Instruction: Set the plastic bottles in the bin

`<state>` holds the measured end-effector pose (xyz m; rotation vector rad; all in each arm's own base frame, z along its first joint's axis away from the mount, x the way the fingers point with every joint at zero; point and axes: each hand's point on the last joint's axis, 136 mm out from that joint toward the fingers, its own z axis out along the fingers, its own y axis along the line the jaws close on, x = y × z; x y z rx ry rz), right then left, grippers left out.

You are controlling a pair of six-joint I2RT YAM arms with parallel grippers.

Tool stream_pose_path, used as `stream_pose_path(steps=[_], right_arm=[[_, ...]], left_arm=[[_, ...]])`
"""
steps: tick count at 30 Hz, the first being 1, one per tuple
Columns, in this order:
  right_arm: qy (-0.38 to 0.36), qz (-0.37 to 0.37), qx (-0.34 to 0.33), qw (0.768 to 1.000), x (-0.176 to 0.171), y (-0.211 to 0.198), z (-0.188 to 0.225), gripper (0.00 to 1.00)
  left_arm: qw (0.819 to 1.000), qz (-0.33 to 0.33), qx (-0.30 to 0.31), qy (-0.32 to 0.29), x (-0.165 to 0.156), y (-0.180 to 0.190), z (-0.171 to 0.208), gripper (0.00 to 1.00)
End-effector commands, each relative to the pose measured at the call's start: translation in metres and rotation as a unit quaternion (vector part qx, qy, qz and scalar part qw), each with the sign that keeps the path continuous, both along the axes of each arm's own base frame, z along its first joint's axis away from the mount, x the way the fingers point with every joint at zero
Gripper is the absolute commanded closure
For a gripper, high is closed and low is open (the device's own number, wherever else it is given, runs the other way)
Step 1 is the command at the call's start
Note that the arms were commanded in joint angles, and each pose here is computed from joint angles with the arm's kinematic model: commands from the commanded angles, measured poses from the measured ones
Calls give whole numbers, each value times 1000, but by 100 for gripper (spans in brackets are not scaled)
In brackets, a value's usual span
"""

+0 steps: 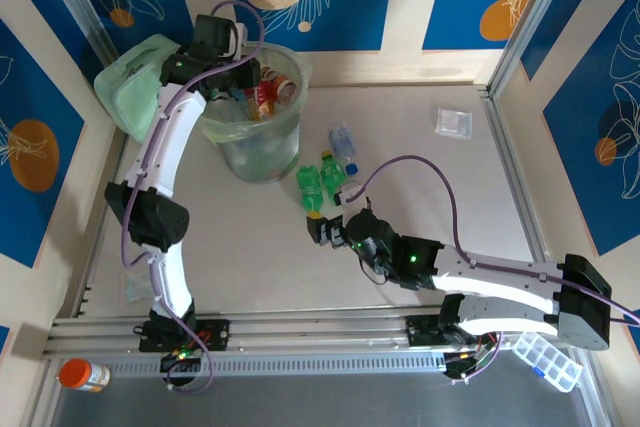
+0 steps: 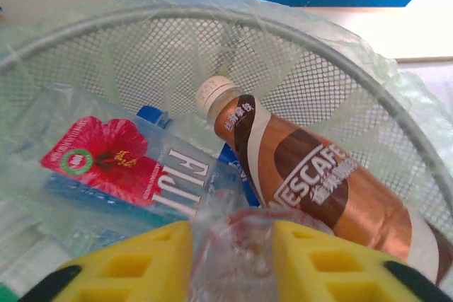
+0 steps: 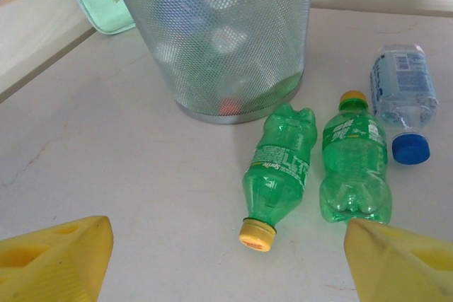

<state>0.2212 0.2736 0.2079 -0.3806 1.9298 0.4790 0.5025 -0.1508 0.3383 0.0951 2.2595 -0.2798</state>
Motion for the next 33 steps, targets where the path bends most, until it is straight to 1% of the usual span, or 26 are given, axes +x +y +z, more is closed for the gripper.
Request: stream_pose_path(steps=[1,2,4,8,10,14,15,17,19,21,24,28,30,33], right_arm=[[-28,-22,18,999,7,-9,22,14],[-29,-25,18,999,8,-12,22,14],[-27,-27,22,999,9,-15,23,14],[-20,-31,26,999,12,-20,25,14],[-13,-32,28,999,12,-22,26,15],[15,-17,31,999,17,-20,21,15],[34,-13,31,999,20,-20,17,16],[72,-14,22,997,27,-18,8,16],[116,-18,6,993,34,-15,-5,16],[163,-27,-14,986,42,-10,-22,16],[220,-48,-48,973,52,-1,-46,16],[263,-84,-87,957,71,11,-68,14],[280,-102,-112,948,82,18,-78,11],[296,-118,-143,937,97,27,-97,11]], left_arm=[[998,8,-9,-55,-31,8,57,48],[998,10,-11,-62,-39,9,65,45],[997,6,-23,-75,-58,6,76,44],[993,-5,-65,-97,-108,-10,71,44],[990,-12,-98,-97,-134,-20,62,44],[981,-26,-180,-73,-185,-38,23,46],[978,-30,-194,-66,-196,-42,10,46],[978,-33,-197,-52,-213,-48,-15,46],[982,-14,-186,-31,-223,-45,-42,45],[984,20,-177,-8,-230,-33,-69,44],[984,63,-166,0,-238,-12,-99,43],[983,82,-154,-50,-243,11,-115,41],[982,86,-151,-76,-247,21,-116,34],[977,101,-158,-100,-254,35,-110,32]])
